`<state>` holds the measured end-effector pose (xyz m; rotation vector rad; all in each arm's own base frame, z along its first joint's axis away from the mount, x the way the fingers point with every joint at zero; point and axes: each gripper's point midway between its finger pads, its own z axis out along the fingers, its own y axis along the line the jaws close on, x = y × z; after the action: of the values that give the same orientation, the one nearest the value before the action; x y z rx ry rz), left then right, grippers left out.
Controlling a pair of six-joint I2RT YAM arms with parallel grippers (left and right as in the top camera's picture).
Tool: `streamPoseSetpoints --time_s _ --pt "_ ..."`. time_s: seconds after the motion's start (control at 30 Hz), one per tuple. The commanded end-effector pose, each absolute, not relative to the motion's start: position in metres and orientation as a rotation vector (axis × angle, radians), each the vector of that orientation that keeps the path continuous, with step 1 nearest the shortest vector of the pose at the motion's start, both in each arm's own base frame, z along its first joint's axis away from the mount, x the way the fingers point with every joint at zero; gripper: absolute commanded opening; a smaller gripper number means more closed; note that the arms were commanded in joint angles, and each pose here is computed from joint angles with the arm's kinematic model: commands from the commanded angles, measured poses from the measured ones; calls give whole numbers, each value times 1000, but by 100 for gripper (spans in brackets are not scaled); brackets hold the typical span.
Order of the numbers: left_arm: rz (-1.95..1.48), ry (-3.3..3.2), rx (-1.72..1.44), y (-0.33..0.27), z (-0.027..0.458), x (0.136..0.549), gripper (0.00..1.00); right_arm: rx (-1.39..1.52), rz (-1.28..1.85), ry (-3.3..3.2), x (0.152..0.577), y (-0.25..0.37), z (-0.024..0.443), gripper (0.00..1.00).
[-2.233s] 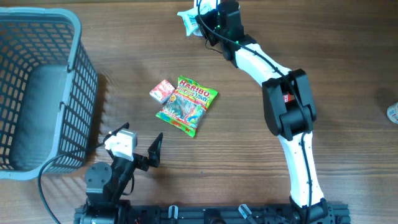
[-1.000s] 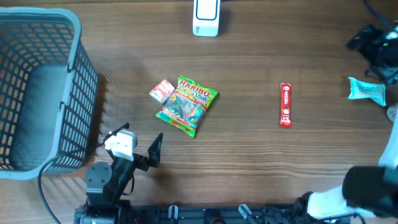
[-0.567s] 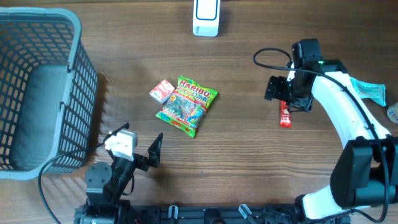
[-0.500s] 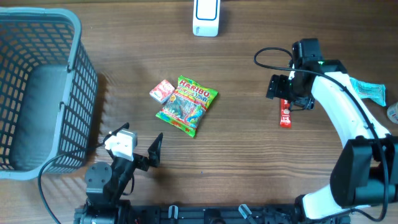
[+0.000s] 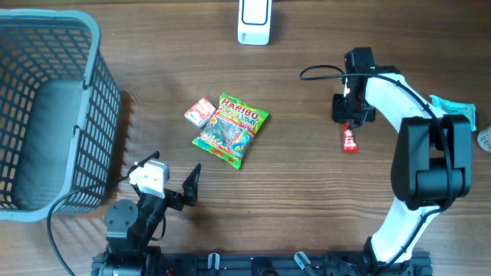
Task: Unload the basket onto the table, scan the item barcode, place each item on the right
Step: 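Grasp the red Nescafé stick with the right gripper and lift it, then hold the red stick up to the scanner with the right gripper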
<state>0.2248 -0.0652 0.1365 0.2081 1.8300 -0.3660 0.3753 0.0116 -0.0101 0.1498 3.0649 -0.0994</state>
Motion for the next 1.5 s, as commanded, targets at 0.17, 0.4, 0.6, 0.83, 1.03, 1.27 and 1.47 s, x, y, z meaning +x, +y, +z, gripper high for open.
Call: streamPoseSetpoints --time_s 0.17,0.4,0.6,0.83,1.03,1.27,1.47 --pt "-387 1827 213 -68 136 224 100 477 1572 3197 312 156 65 4" --pt "-387 1827 213 -68 136 224 100 1395 1772 3280 281 170 113 4" --pt "-387 1827 213 -68 136 224 100 1236 1825 3271 281 172 114 4" --pt "-387 1827 213 -68 136 224 100 1013 2327 2908 303 207 151 4" --pt "-387 1827 213 -68 136 224 100 175 2425 2335 351 208 165 4" --pt "-387 1827 213 -68 136 224 100 3 2364 2271 361 209 161 4" --pt "-387 1827 213 -68 136 224 100 -92 1778 2661 374 202 103 5"
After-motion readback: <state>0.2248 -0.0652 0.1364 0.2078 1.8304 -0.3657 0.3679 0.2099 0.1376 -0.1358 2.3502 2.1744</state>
